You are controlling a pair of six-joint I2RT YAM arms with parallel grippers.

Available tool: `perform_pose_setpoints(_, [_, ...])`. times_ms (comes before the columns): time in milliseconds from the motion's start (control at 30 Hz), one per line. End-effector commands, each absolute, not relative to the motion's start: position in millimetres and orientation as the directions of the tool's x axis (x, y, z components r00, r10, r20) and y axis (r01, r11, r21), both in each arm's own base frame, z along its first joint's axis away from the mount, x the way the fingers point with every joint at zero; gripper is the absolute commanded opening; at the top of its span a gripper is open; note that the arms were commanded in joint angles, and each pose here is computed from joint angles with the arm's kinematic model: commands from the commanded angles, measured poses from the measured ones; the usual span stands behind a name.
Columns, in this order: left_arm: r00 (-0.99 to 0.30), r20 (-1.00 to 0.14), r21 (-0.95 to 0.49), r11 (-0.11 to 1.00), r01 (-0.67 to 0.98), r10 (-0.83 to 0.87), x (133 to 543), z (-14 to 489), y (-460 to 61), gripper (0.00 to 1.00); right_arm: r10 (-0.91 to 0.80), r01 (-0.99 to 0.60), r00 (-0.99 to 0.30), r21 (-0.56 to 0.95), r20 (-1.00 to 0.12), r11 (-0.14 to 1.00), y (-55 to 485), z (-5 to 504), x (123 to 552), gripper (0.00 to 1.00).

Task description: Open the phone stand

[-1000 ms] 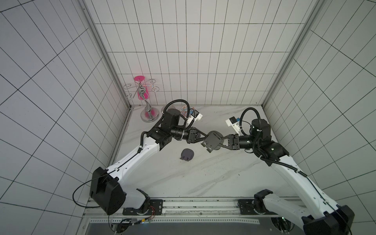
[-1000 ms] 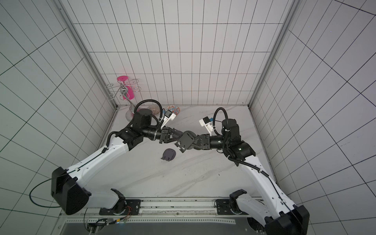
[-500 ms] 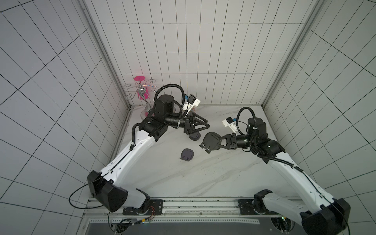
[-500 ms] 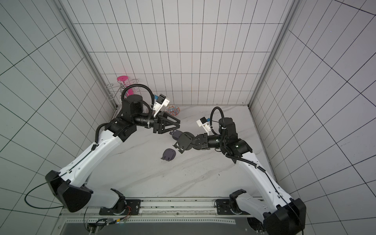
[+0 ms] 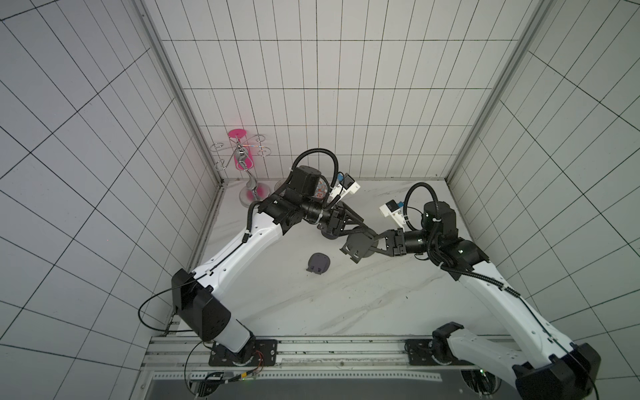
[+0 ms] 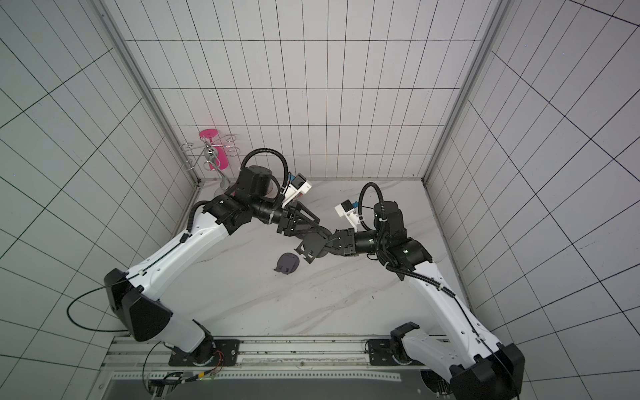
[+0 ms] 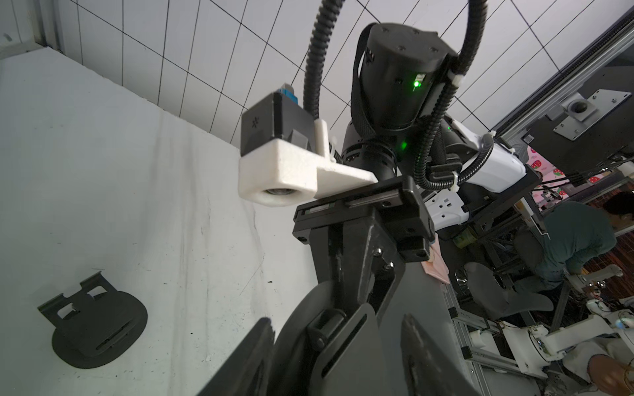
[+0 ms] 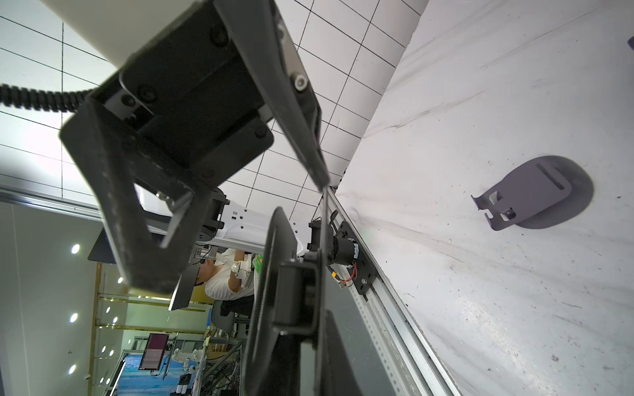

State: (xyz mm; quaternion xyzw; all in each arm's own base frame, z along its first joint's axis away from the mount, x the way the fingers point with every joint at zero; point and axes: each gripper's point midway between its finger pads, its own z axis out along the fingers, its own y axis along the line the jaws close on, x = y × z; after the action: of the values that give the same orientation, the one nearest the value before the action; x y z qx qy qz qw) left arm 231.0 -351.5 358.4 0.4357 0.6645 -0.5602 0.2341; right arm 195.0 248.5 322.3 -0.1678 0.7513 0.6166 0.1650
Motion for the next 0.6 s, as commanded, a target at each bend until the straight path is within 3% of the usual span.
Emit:
perform_pose_setpoints(0, [-0.475,-0.808,-0.517,-0.034,0.855,0.349,219.2,354.9,-353.4,0.60,-0.045,-0.532,-0.846,0.835,-0.532,0.137,247.1,348.5,187.9,0.00])
perform_pose_setpoints(300, [-0.486,-0.790,-0.524,-0.001,0.851,0.373,216.1,341.7,-352.5,0.56,-0.045,-0.539,-0.841,0.831,-0.539,0.133,246.8,351.2,186.7,0.00])
perform_pose_setpoints(567, [-0.481,-0.789,-0.534,-0.041,0.844,0.383,210.4,346.5,-355.9,0.56,-0.046,-0.557,-0.830,0.821,-0.556,0.122,245.1,358.4,181.5,0.00])
